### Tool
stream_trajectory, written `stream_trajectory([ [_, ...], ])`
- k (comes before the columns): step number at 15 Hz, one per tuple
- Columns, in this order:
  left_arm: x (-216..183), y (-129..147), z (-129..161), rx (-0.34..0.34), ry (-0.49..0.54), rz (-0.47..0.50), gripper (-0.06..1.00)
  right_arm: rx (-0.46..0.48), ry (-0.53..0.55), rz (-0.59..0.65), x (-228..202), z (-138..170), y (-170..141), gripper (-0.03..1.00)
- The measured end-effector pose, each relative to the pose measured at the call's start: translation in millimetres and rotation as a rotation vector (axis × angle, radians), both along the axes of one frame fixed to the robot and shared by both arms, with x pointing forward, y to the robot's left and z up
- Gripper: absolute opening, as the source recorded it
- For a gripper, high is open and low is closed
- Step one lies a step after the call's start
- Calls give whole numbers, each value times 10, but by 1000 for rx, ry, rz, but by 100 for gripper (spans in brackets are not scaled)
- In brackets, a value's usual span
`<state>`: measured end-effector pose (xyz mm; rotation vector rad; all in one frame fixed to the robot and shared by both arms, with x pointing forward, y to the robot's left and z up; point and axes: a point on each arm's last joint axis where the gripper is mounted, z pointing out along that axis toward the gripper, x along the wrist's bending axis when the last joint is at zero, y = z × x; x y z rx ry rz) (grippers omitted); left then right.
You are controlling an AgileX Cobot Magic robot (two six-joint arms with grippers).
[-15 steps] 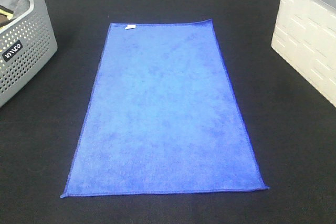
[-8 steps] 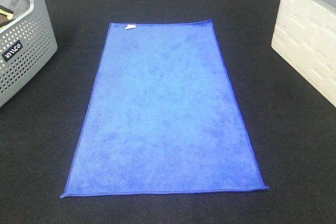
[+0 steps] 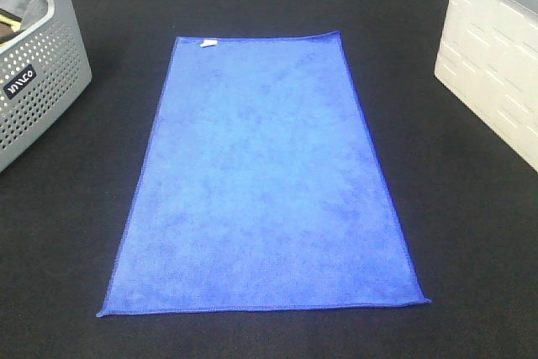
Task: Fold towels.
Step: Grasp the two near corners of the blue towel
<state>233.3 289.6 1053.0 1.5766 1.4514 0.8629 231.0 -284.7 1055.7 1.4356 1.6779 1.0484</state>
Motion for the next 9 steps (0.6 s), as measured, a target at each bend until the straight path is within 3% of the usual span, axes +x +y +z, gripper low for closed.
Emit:
stream_trajectory([
  [9,0,0,0,0,0,0,80,0,0,0,0,0,0,96],
])
